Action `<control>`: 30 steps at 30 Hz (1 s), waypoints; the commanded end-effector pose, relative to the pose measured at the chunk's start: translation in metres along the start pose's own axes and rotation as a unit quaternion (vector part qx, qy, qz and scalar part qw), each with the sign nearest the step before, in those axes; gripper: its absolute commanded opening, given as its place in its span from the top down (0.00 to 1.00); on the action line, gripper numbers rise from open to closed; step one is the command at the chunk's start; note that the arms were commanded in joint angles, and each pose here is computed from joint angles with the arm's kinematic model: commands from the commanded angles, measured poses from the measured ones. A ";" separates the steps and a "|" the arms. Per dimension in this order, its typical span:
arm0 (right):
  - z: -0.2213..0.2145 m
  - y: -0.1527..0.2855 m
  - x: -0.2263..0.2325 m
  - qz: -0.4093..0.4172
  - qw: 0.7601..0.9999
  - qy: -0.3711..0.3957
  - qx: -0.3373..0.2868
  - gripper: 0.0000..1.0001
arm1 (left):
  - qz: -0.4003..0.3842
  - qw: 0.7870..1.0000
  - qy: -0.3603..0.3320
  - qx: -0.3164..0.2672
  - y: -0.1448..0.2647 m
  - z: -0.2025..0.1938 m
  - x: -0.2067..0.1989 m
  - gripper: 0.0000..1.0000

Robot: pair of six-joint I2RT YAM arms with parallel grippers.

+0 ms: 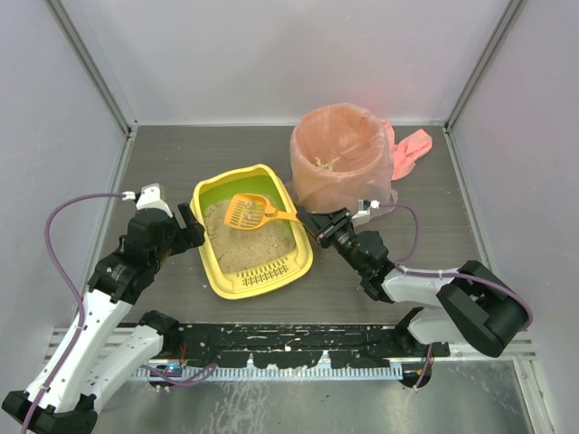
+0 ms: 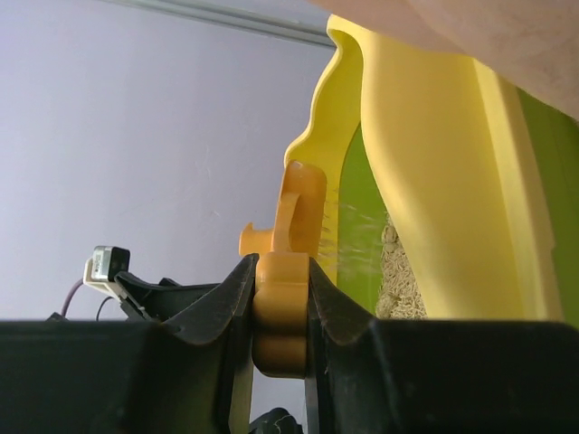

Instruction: Clean the litter box

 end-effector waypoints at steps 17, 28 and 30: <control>0.011 -0.006 0.018 0.034 0.999 0.014 -0.010 0.99 | 0.006 0.999 -0.002 -0.031 0.004 0.011 0.001 0.16; -0.003 -0.011 0.022 0.041 0.998 0.043 0.024 0.99 | 0.005 0.999 -0.004 -0.041 0.002 0.009 0.003 0.16; 0.015 -0.003 0.009 0.017 1.000 0.011 -0.017 0.99 | 0.007 0.999 -0.007 -0.030 0.003 0.010 0.002 0.16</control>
Point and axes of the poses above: each gripper's point midway between its finger pads, its own y axis back along the fingers, its own x axis along the line the jaws close on, z = x × y, the point moved 7 cm from there along y, back along the fingers, and after that the axes turned 2 degrees about -y, right-handed, at the moved point
